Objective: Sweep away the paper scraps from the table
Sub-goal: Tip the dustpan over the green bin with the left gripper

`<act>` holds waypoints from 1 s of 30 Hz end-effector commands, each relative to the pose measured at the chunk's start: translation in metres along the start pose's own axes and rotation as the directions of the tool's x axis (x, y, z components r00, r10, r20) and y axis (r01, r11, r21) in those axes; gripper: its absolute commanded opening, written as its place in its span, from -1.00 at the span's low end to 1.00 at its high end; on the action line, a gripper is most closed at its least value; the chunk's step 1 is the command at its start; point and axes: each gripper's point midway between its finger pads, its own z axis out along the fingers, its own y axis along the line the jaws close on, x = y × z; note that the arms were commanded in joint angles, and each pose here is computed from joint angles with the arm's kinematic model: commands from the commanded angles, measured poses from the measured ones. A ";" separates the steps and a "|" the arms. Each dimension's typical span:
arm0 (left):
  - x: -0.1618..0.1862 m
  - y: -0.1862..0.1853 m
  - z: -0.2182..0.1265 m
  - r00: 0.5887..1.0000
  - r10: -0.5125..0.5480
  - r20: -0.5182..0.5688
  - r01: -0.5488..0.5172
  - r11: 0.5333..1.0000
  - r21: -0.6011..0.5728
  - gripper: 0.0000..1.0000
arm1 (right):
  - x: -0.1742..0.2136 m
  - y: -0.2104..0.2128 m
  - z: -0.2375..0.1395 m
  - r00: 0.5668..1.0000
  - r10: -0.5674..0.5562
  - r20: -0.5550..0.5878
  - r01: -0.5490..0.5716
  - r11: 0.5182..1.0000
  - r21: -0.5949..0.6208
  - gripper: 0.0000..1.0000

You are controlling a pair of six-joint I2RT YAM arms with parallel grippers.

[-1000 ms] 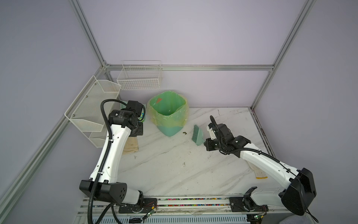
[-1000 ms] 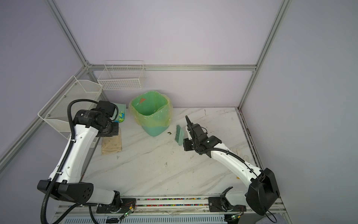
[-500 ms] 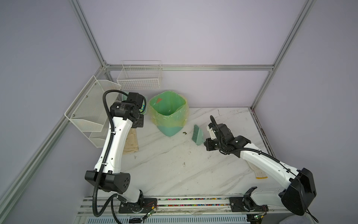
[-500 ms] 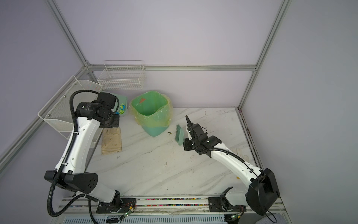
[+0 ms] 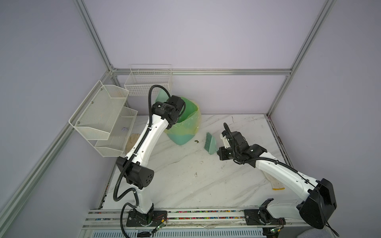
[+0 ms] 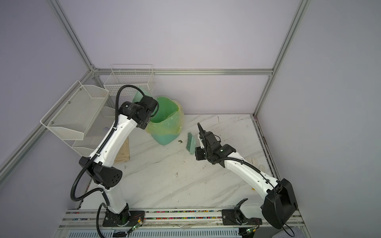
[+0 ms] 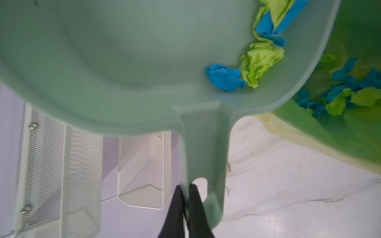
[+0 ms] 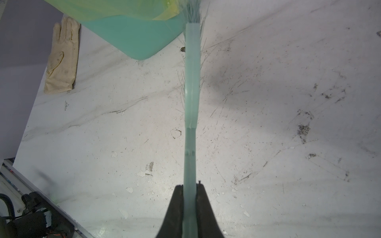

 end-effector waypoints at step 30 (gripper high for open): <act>-0.003 0.009 -0.030 0.952 0.305 -0.021 -0.271 0.812 -0.517 -1.00 | -0.013 0.005 -0.005 0.999 -0.012 0.045 0.013 1.000 -0.029 -1.00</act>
